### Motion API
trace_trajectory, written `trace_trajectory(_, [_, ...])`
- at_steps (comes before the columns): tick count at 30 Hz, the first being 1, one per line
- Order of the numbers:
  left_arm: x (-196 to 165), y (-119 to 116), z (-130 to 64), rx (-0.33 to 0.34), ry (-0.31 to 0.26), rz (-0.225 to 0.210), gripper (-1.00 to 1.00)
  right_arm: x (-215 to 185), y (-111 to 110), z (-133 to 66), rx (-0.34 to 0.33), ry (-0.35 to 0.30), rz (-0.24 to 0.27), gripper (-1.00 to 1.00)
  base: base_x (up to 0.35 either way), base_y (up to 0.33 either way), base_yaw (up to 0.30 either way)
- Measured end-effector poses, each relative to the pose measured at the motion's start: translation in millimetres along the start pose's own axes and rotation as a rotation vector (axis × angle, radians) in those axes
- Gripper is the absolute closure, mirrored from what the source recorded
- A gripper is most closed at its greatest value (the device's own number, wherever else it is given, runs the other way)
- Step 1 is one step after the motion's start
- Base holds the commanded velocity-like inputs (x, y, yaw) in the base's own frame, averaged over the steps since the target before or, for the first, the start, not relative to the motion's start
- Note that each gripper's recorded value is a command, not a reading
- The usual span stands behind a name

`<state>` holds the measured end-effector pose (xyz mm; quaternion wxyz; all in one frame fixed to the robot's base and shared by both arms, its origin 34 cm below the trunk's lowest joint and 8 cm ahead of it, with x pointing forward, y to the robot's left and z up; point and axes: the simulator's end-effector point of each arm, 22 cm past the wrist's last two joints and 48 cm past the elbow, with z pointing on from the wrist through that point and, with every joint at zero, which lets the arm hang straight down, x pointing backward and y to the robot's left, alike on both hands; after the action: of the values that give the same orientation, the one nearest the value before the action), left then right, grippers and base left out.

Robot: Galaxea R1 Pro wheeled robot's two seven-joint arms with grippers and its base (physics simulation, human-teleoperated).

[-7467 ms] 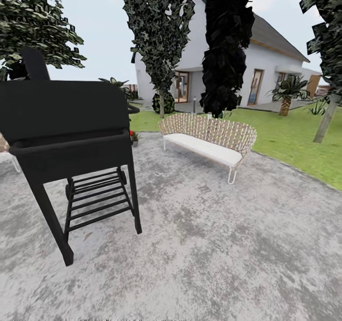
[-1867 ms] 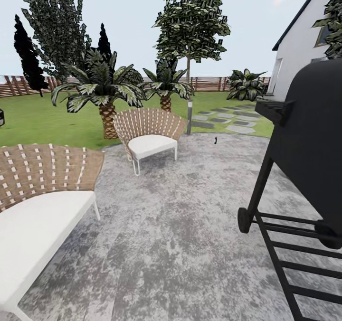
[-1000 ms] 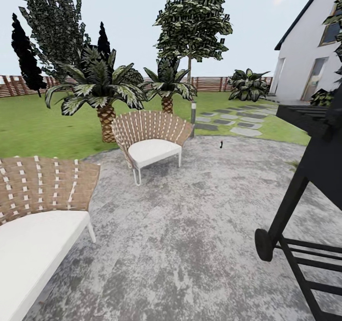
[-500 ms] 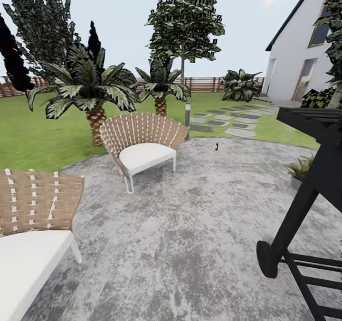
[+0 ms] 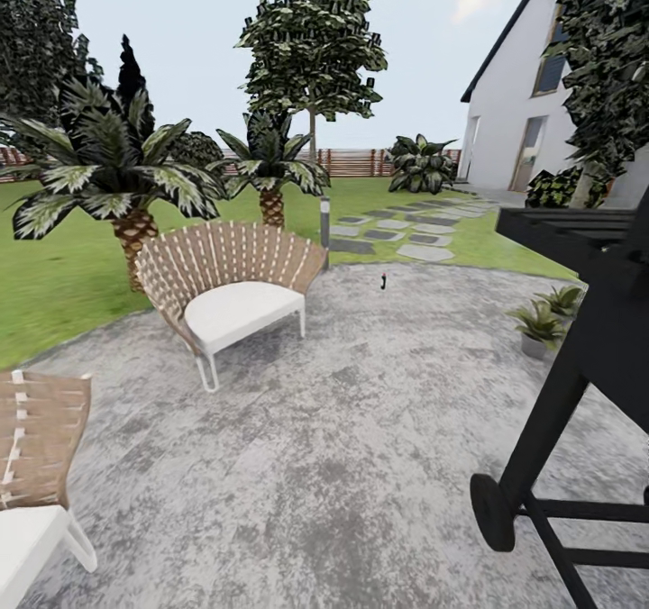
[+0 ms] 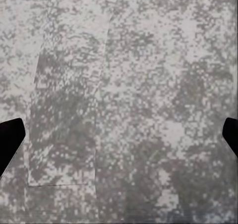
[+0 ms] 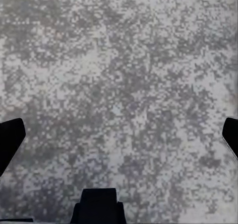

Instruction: Pick up the pesticide atomizer in the garden and spray insectifuge to fully cover both potted plants in the garden.

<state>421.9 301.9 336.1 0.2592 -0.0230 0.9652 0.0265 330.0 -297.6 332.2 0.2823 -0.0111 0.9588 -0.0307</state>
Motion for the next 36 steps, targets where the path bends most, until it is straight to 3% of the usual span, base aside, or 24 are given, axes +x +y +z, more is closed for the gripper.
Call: trace_trajectory(36, [-0.4,0.1,0.0,0.0,-0.001,0.001,-1.0,6.7,1.7,-1.0,-0.005,0.014,-0.008,-1.0,0.333,0.0,-0.004])
